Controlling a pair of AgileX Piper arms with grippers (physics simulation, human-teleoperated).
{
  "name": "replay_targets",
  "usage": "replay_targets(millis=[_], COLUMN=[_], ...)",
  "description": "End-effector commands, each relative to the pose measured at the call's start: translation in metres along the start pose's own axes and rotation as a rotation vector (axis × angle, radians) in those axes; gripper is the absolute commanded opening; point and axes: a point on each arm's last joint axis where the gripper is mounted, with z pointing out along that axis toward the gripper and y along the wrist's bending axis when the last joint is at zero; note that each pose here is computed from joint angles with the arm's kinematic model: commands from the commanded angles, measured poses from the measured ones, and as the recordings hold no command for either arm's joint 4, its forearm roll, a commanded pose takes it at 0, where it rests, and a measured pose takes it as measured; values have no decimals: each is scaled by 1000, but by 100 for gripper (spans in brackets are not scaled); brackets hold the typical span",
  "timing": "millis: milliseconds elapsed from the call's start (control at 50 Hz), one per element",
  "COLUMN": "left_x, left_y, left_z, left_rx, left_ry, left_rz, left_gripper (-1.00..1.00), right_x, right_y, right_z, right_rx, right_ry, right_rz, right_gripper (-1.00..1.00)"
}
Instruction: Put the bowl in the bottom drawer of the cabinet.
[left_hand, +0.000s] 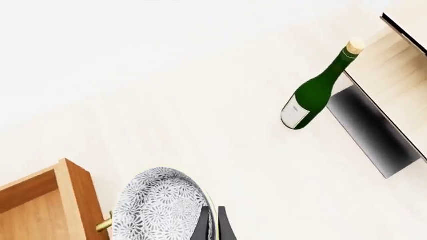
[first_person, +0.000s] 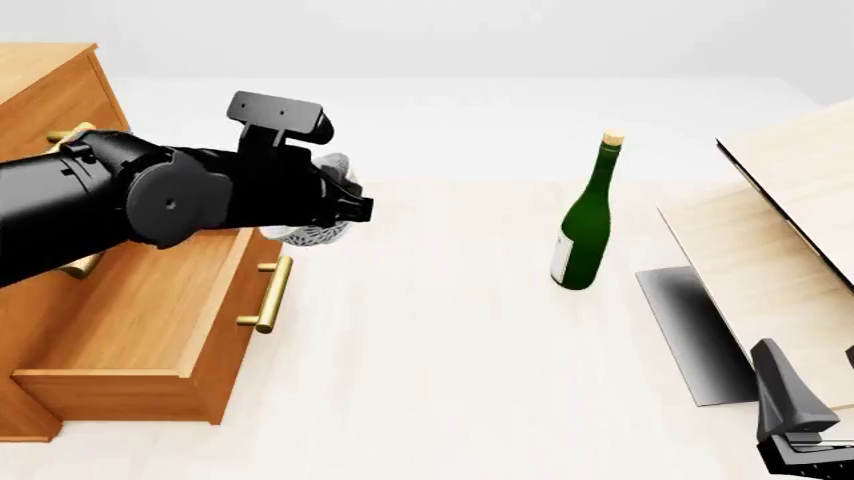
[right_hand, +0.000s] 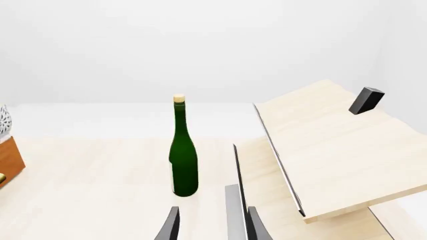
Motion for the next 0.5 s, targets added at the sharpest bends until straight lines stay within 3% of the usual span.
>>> replay_targets(millis=[20,500], left_x=[1,12], left_y=[14,40], left_z=[-17,-43], left_rx=[-37,-115], left_ry=[-28,-66], left_rz=[-13,-69], left_gripper=[-100,-100], right_x=[0,0], right_y=[0,0], right_z=[0,0], right_rx=[0,0], right_ry=[0,0], right_rz=[0,0], right_gripper=[100,100])
